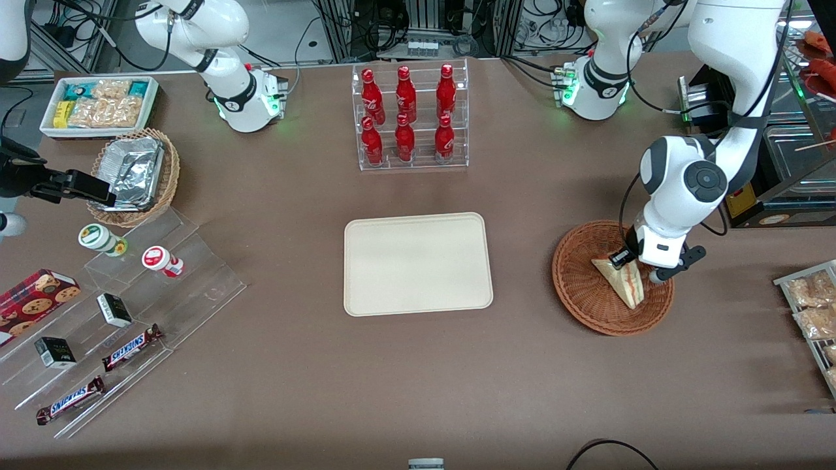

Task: Place sandwich from basket to tray
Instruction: 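Lower the left gripper and close it on the wrapped sandwich, then lift the sandwich out of the basket and carry it toward the cream tray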

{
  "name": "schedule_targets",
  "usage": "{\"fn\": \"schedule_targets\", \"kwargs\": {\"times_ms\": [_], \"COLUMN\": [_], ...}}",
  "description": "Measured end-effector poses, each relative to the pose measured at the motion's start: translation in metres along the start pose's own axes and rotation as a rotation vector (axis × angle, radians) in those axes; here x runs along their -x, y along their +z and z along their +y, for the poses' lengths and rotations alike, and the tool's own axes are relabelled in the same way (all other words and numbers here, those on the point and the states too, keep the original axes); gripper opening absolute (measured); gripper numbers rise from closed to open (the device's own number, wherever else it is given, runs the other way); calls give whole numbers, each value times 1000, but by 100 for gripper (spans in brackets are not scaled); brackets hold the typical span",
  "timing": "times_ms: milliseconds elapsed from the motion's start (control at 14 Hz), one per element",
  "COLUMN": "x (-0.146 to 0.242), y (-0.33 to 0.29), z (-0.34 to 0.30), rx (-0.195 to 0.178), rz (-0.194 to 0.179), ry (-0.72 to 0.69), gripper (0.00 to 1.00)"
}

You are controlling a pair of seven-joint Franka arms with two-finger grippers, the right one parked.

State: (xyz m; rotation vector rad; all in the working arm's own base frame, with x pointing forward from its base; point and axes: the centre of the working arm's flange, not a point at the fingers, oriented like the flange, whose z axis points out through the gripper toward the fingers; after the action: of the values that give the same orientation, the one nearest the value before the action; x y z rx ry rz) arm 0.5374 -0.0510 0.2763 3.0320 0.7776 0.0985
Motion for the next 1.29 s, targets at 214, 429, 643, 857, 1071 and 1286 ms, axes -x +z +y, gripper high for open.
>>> {"fn": "schedule_targets", "kwargs": {"times_ms": [214, 429, 643, 857, 1071, 1286], "x": [-14, -16, 3, 23, 59, 113], "y": [-66, -133, -168, -188, -185, -163], "z": [26, 69, 114, 158, 215, 271], "rx": [-53, -53, -39, -1, 37, 18], "rz": [-44, -44, -50, -49, -68, -80], "ry": [32, 87, 164, 239, 308, 368], "gripper": [15, 15, 15, 15, 15, 15]}}
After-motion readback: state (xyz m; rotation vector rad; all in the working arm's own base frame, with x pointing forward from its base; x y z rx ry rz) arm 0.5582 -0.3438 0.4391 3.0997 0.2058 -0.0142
